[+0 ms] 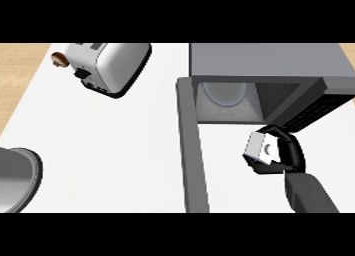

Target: Pick up the milk, place it into the microwave and close the microwave

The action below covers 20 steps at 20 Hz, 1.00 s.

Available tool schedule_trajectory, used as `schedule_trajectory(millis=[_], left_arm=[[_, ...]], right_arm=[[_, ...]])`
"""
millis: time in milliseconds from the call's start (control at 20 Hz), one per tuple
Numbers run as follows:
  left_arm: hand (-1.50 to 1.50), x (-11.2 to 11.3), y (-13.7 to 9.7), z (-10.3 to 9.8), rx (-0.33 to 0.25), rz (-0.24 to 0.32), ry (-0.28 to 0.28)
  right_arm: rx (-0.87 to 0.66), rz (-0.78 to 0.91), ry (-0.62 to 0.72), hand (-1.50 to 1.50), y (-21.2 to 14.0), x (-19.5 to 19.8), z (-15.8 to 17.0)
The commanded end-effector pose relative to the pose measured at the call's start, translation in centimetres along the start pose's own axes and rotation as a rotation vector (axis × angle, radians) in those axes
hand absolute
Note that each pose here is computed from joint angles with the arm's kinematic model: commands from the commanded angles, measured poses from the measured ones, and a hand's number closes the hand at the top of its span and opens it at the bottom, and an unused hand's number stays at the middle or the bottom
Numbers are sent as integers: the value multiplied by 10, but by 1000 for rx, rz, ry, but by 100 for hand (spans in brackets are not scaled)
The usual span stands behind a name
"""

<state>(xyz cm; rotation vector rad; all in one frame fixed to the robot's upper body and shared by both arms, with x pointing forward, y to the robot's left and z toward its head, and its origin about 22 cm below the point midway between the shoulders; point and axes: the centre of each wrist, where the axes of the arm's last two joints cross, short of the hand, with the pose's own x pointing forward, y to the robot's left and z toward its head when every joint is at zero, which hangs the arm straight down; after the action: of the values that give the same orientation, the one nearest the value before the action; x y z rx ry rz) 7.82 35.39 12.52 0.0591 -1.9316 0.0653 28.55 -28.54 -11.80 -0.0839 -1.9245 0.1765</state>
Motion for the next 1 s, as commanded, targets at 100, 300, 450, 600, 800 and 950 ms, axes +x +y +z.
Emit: schedule_trajectory(millis=[100,300,450,600,800,950], left_arm=[[-150,-1,0,7,-6,-1,-23],[-150,13,1,-4,6,-4,-14],[-150,15,14,-4,19,-17,-6],[-150,-4,14,4,36,-8,4],[-150,3,19,12,26,10,-2],[-150,4,14,14,17,-6,-7]], right_arm=[[123,-148,-68,150,33,17,-17],[100,-58,-97,150,29,45,-40],[74,-31,-75,150,48,62,-43],[47,-18,-83,150,60,84,-59],[60,8,-80,150,77,99,-95],[52,88,-80,150,81,101,-131]])
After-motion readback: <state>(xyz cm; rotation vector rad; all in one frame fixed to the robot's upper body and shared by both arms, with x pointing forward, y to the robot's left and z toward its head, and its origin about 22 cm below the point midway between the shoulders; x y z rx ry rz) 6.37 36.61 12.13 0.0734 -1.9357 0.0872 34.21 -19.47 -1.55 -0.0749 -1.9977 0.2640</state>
